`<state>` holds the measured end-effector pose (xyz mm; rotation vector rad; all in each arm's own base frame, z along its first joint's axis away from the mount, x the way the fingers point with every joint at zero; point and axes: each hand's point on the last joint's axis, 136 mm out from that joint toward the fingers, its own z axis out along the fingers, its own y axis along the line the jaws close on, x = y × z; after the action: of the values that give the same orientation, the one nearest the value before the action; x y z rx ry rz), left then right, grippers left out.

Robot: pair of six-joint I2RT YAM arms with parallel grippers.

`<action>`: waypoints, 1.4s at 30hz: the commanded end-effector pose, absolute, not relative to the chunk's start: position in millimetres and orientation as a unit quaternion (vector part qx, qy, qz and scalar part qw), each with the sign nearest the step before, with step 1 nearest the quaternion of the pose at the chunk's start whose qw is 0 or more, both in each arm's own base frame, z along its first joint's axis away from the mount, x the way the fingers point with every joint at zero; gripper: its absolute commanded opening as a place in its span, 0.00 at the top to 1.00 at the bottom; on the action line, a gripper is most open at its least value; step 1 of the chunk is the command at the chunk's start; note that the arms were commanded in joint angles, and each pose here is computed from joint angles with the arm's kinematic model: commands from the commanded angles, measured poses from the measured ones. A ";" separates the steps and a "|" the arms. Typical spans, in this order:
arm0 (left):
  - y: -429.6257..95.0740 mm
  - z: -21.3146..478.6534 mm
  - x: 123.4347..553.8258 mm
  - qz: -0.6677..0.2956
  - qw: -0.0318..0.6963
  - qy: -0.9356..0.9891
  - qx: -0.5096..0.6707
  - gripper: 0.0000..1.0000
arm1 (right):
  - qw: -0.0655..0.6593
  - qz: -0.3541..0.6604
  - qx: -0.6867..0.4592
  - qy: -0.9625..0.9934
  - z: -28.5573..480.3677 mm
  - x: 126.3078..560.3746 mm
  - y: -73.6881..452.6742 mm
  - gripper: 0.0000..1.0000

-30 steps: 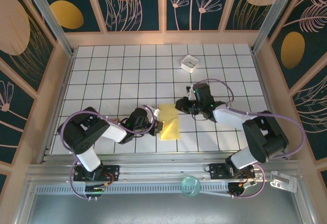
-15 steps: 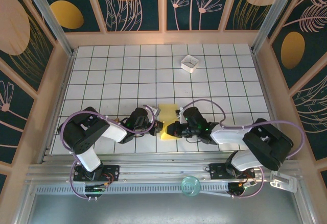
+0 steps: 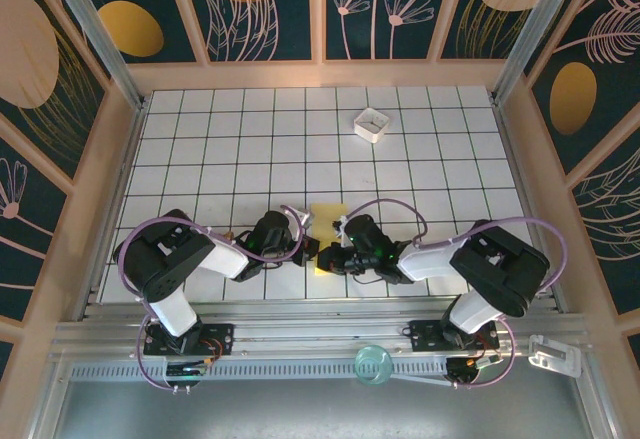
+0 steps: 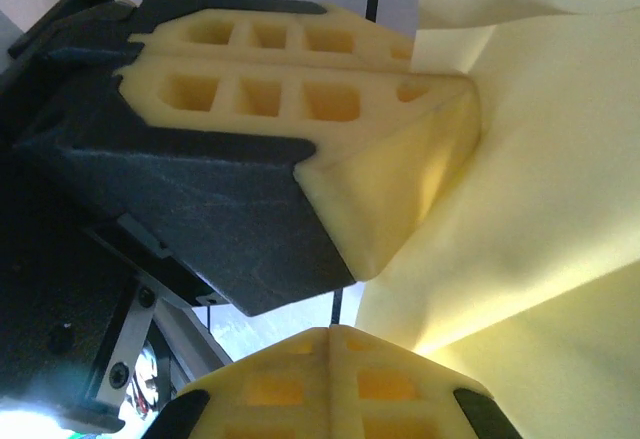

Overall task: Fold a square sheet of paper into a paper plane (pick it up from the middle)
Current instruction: Fold the triangle a second time at the center of the table.

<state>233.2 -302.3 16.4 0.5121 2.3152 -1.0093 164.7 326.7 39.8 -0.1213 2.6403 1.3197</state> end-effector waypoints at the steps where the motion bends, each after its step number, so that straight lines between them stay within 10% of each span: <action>1: -268.2 -36.0 216.5 -0.299 0.218 0.912 0.175 1.00 | 0.106 0.452 -0.040 0.885 45.7 172.0 337.2 1.00; 42: -265.2 -37.9 219.5 -0.288 0.221 0.916 0.171 1.00 | 0.071 0.396 -0.032 0.915 3.9 164.2 327.0 1.00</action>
<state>233.5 -302.2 16.1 0.5108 2.3149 -1.0061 168.4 329.9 18.5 -0.1017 2.6978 1.2575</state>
